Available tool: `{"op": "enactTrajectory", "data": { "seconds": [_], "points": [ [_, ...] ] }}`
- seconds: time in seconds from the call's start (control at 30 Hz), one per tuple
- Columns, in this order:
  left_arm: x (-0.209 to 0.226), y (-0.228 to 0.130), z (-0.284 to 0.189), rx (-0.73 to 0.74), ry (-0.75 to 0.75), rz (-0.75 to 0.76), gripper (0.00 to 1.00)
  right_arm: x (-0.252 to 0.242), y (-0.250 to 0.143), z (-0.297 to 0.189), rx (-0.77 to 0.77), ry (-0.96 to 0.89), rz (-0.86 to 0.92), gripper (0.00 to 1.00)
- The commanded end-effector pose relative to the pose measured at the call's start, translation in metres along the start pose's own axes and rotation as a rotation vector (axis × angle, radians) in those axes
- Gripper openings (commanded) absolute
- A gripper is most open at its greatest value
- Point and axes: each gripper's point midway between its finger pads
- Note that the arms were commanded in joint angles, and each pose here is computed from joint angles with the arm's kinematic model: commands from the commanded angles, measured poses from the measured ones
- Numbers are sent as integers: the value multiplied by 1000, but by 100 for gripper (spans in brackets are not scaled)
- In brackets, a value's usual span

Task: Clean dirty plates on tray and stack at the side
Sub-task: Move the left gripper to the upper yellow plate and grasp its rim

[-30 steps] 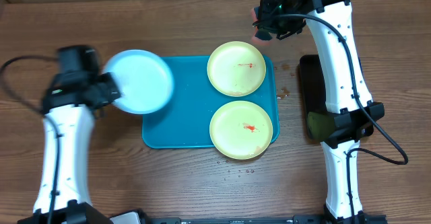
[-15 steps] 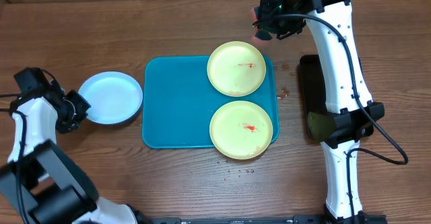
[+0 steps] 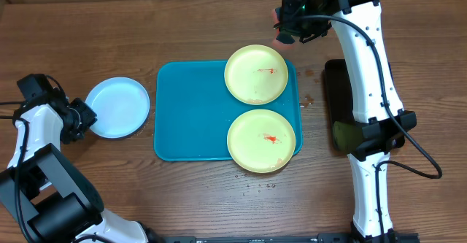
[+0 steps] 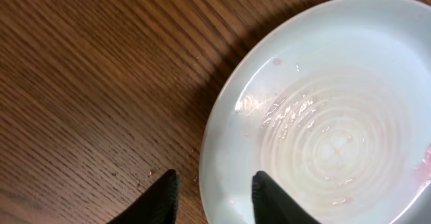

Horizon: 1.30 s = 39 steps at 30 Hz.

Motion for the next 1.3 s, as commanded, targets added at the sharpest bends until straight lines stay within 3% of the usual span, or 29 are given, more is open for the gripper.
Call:
{"op": "enactTrajectory", "data": {
  "seconds": [0.0, 0.17, 0.33, 0.53, 0.77, 1.0, 1.27],
  "points": [
    [-5, 8, -6, -6, -13, 11, 40, 8, 3, -9, -28, 19, -21, 4],
    [-37, 12, -35, 24, -90, 102, 35, 8, 3, -9, -28, 22, -21, 4],
    [-109, -9, -72, 70, -241, 268, 40, 7, 4, -9, -29, 21, -18, 4],
    [-199, -94, -80, 170, -380, 438, 50, 7, 4, -9, -29, 20, -18, 4],
    [-275, -203, -61, 243, -420, 535, 47, 7, 4, -9, -28, 21, -18, 4],
    [-290, -271, -18, 287, -344, 552, 42, 7, 4, -9, -28, 21, -18, 4],
    [-282, -285, 14, 284, -255, 493, 34, 7, 4, -9, -28, 21, -19, 4]
  ]
}}
Point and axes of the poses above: each gripper's point midway between its finger pads, its own z axis out along the fingers, its own x axis along the line the jaws close on, y = z × x, and after that the axes turned 13 degrees about -z, right-handed
